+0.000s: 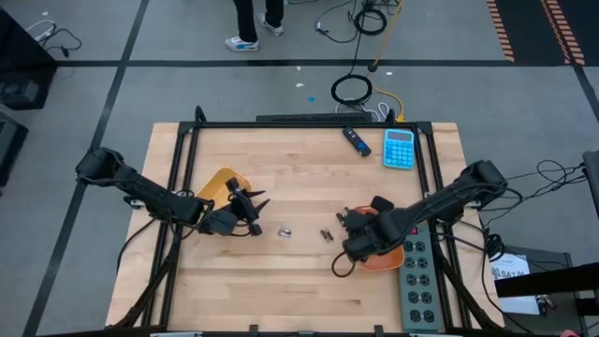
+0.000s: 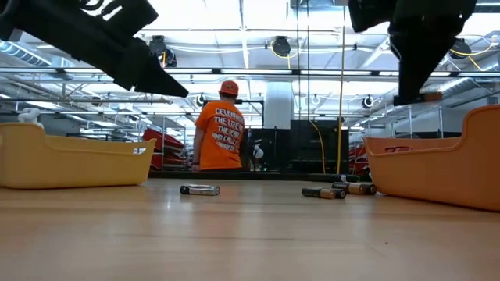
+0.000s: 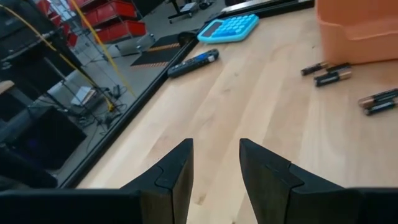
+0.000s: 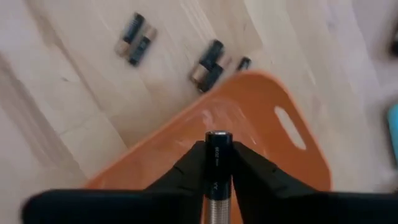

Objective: Sort batteries
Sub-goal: Put the black battery into the orange bin

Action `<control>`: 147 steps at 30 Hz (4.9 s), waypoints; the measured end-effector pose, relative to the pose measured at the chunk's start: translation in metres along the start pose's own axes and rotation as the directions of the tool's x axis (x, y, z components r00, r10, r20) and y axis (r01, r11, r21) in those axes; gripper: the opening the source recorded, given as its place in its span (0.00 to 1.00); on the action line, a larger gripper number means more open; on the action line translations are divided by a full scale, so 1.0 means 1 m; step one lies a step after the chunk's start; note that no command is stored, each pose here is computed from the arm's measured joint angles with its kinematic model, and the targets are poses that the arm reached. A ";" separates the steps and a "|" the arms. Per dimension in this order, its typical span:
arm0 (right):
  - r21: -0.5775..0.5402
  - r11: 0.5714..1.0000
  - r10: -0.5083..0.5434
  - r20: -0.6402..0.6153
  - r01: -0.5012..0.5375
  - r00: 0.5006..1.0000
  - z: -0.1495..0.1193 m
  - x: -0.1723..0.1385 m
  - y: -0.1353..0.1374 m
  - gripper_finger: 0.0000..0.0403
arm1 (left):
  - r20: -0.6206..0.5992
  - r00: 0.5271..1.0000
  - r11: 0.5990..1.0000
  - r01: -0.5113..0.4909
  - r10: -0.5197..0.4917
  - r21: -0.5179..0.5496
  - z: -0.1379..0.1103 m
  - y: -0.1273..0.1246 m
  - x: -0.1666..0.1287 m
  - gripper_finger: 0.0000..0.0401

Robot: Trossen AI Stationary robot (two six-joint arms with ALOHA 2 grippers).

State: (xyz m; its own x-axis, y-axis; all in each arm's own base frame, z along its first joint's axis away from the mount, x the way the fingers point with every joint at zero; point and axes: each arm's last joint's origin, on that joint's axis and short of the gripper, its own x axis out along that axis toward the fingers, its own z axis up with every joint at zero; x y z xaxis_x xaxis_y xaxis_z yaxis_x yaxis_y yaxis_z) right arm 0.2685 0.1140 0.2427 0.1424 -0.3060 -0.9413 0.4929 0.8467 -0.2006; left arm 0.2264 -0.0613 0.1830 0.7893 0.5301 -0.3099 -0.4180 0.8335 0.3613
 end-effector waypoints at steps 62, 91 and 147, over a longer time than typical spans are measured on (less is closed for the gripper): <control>0.215 0.963 0.251 -0.489 -0.164 0.835 0.098 0.134 -0.116 0.40 | 0.012 0.998 0.998 0.053 -0.054 0.027 0.005 0.022 0.025 0.34; 0.100 0.972 0.235 -0.524 -0.214 0.819 0.098 0.170 -0.099 0.03 | 0.011 0.998 0.998 0.062 -0.062 0.028 0.005 0.022 0.025 0.34; -0.038 0.971 0.191 -0.481 -0.237 0.856 -0.004 0.096 -0.008 0.06 | 0.007 0.982 0.981 0.190 -0.190 -0.043 0.003 0.009 0.016 0.34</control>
State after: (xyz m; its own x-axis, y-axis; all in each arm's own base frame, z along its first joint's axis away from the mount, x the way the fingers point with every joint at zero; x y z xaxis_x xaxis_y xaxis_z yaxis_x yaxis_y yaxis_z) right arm 0.2747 0.0801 0.1530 -0.1972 0.1090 -0.9743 0.4124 0.9108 0.0185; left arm 0.2367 -0.0454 0.1844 0.8572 0.3615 -0.3668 -0.2797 0.9249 0.2577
